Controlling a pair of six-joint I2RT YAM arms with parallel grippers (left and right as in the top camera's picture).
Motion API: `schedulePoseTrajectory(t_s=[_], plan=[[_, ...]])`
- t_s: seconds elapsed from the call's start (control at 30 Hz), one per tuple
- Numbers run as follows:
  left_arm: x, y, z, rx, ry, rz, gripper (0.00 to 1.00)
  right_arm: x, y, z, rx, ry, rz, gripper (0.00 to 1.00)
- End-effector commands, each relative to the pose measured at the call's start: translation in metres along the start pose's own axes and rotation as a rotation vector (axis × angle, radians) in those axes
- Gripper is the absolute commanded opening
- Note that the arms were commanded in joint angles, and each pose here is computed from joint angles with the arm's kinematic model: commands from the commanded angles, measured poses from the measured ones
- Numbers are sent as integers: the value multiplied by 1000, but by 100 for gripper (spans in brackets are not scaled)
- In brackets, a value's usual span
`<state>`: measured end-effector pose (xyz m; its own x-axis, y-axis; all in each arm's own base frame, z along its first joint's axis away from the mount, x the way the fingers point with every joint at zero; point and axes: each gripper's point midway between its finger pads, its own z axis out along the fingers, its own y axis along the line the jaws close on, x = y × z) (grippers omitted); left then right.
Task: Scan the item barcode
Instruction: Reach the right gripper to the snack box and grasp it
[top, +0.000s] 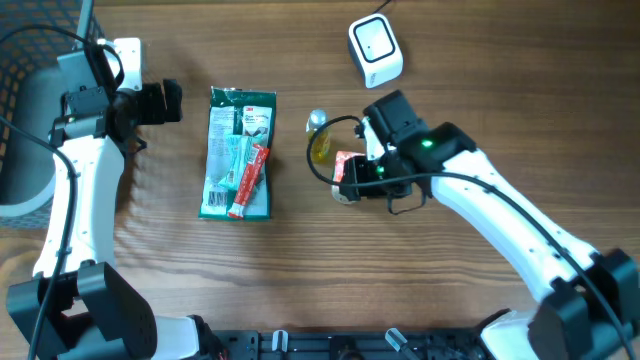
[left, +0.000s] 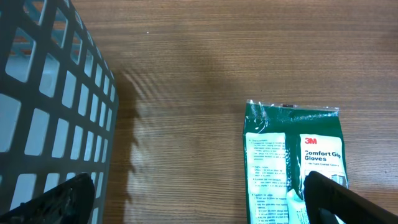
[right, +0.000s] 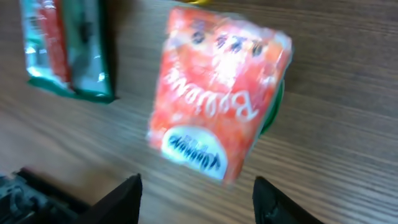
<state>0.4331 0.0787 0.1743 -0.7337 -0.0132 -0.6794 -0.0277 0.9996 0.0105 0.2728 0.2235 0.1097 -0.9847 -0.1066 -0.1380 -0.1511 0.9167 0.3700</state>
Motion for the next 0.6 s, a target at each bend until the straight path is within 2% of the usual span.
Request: schedulePoseTrajectory(t_s=[0.0,0.07,0.27,0.57], plan=[[-9,0,-7,5,-30,17,100,-12,-10,10,70,-30,20,48],[-9,0,-7,5,-30,17,100,-15,-10,12,68,-36,20,41],[-9,0,-7,5,-30,17,100,-23,-6,13,54,-66,13,36],[-9,0,-7,5,-30,17,100,-24,-11,18,75,-64,15,35]])
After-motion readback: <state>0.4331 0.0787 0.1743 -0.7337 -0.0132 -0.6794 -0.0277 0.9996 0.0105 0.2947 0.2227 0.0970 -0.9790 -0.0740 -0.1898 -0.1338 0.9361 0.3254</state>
